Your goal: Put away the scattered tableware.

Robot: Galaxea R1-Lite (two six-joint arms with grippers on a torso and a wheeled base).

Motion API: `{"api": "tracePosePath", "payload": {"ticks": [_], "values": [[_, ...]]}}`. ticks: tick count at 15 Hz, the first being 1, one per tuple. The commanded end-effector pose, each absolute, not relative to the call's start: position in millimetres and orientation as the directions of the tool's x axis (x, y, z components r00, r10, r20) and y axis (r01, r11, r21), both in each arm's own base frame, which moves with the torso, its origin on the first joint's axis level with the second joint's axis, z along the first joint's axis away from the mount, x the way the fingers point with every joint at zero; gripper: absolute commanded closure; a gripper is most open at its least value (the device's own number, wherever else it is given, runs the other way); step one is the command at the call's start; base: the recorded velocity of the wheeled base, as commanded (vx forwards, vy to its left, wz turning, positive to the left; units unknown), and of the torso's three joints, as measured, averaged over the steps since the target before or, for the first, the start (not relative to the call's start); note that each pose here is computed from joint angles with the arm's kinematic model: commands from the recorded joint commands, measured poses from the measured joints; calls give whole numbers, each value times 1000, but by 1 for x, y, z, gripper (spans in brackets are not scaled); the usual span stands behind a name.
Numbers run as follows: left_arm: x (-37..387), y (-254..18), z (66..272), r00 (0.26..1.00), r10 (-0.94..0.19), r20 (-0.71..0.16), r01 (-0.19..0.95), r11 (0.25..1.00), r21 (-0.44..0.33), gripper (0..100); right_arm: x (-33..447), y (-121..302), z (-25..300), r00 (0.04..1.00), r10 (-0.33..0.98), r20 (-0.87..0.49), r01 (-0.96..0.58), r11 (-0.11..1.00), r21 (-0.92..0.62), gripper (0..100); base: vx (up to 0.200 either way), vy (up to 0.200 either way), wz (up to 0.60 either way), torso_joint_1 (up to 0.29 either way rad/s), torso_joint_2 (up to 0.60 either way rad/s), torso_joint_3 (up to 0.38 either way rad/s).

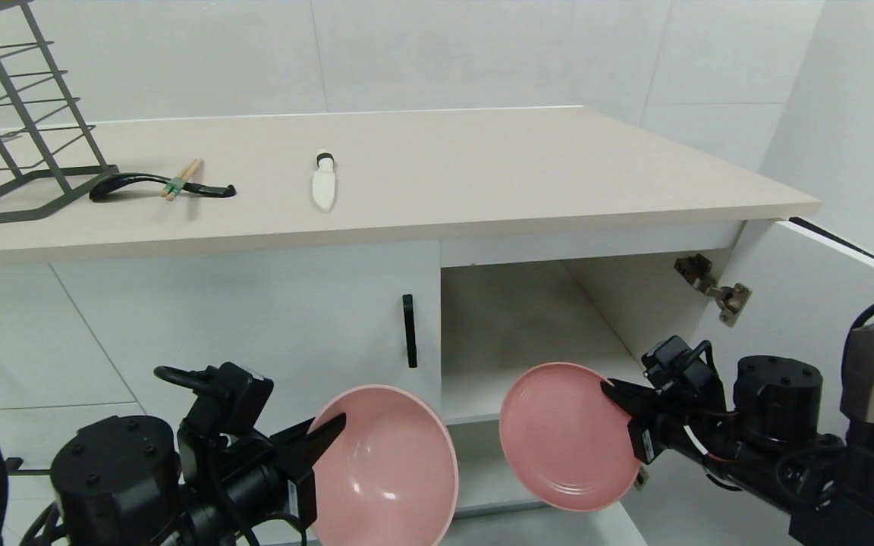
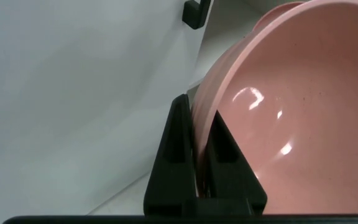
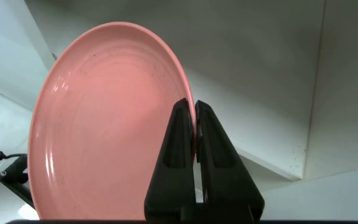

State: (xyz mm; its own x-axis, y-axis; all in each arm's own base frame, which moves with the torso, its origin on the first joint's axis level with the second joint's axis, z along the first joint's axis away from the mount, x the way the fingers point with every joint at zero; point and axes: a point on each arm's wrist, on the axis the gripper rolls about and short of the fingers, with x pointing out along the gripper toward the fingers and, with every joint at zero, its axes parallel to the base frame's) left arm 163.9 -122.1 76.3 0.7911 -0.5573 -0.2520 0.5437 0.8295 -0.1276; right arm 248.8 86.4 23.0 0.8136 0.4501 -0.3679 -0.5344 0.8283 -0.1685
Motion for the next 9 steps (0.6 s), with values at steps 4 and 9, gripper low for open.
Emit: {"api": "tracePosePath", "payload": {"ticks": [4,9], "values": [[164,-122,76,791,-558,-252,544,829,-127,100,248,86,21,810,448,-378,-536,828,-167,100,0,0,0,-492,12,-310],[164,-122,76,791,-558,-252,544,829,-127,100,244,83,18,804,443,-398,-536,828,-162,100,0,0,0,-88,3,-145]]}}
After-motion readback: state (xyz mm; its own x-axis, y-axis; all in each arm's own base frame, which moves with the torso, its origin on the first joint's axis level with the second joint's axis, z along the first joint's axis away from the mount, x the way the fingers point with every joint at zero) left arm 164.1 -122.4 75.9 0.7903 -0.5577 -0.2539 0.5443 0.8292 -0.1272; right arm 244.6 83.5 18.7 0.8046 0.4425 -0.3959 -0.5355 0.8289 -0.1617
